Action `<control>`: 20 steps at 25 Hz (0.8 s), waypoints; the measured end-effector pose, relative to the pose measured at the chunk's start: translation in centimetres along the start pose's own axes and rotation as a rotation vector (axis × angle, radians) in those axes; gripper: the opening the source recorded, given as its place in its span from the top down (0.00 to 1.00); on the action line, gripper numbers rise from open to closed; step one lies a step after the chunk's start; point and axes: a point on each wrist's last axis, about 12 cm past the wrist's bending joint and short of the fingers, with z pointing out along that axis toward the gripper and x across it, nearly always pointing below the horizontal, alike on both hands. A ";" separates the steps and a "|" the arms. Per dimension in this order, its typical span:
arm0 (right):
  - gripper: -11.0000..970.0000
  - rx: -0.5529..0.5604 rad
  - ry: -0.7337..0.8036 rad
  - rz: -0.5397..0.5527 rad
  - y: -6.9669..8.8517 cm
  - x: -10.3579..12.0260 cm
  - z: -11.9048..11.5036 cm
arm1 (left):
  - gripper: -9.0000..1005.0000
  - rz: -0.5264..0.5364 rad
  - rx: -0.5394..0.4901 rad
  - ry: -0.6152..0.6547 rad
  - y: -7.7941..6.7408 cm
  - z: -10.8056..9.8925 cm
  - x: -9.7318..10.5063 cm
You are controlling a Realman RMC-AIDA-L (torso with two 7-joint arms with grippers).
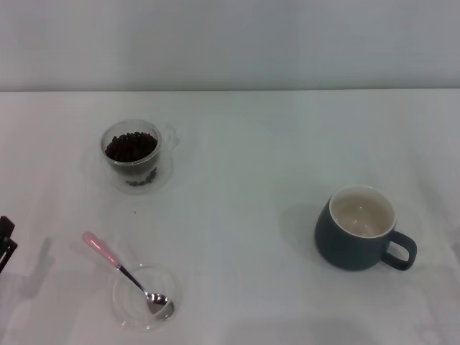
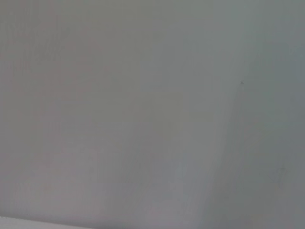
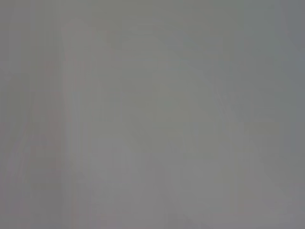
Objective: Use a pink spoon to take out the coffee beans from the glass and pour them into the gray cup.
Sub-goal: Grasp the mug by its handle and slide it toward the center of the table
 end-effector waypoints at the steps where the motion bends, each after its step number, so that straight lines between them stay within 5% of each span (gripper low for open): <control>1: 0.10 0.004 0.001 0.004 0.0 0.0 0.0 | 0.11 0.001 0.001 -0.002 0.0 0.1 0.0; 13: 0.11 0.005 0.007 0.023 0.6 0.1 -0.4 | 0.11 0.023 0.013 -0.010 0.3 0.3 -0.3; 20: 0.11 0.057 -0.020 0.016 0.7 -0.3 -3.7 | 0.11 0.028 0.006 -0.006 0.5 -0.1 -0.2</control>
